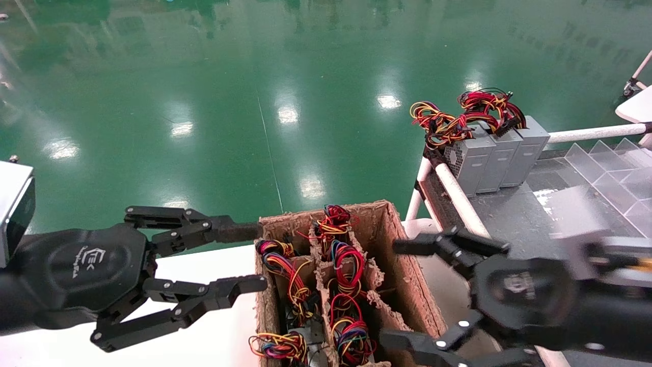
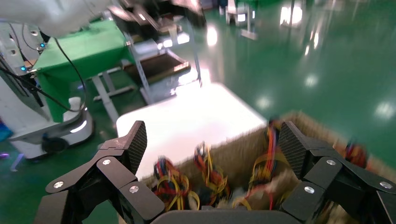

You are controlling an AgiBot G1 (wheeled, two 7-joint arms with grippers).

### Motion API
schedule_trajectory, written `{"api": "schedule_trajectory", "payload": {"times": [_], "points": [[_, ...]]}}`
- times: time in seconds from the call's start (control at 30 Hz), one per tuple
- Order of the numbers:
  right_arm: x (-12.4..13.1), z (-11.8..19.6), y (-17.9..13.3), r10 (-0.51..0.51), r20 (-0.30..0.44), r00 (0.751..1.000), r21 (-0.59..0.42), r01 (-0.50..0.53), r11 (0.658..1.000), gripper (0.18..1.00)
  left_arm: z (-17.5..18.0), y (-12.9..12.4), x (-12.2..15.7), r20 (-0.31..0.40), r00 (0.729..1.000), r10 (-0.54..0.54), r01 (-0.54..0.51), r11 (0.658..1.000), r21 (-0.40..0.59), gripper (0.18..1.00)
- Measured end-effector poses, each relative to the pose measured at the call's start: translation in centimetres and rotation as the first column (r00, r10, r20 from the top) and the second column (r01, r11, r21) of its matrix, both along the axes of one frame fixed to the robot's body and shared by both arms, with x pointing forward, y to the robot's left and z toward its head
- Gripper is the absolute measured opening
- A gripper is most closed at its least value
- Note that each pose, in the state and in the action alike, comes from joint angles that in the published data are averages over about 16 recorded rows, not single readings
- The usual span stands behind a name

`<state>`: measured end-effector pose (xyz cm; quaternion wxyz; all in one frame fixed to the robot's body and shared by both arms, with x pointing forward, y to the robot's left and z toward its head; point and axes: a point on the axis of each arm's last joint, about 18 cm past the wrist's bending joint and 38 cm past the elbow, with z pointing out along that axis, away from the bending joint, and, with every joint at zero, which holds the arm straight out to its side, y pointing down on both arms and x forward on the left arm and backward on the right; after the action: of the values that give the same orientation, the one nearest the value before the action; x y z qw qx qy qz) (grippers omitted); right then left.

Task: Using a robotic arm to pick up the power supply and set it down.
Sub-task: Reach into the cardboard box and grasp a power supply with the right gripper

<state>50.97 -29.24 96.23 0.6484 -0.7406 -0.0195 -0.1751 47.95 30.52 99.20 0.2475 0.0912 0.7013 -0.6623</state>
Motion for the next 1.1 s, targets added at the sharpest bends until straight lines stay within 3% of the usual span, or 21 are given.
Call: {"api": "schedule_trajectory", "payload": {"times": [0.2,0.4,0.7,1.1], "points": [[2.3,-2.6,2.3,0.010,-0.115,0.993,-0.068,-0.017,0.998,1.001,0.0,0.0,0.0,0.000,1.000,0.000,0.000,1.000,0.000,0.543],[4.0,-5.2,5.2,0.049,-0.183,0.982,-0.131,-0.073,0.989,1.001,0.0,0.0,0.0,0.000,1.000,0.000,0.000,1.000,0.000,0.686],[4.9,-8.1,9.0,0.117,-0.215,0.970,-0.195,-0.160,0.968,0.999,0.0,0.0,0.0,0.000,1.000,0.000,0.000,1.000,0.000,0.867],[5.0,-10.2,11.3,0.163,-0.221,0.962,-0.230,-0.214,0.949,0.950,0.0,0.0,0.0,0.000,1.000,0.000,0.000,1.000,0.000,0.986]]}}
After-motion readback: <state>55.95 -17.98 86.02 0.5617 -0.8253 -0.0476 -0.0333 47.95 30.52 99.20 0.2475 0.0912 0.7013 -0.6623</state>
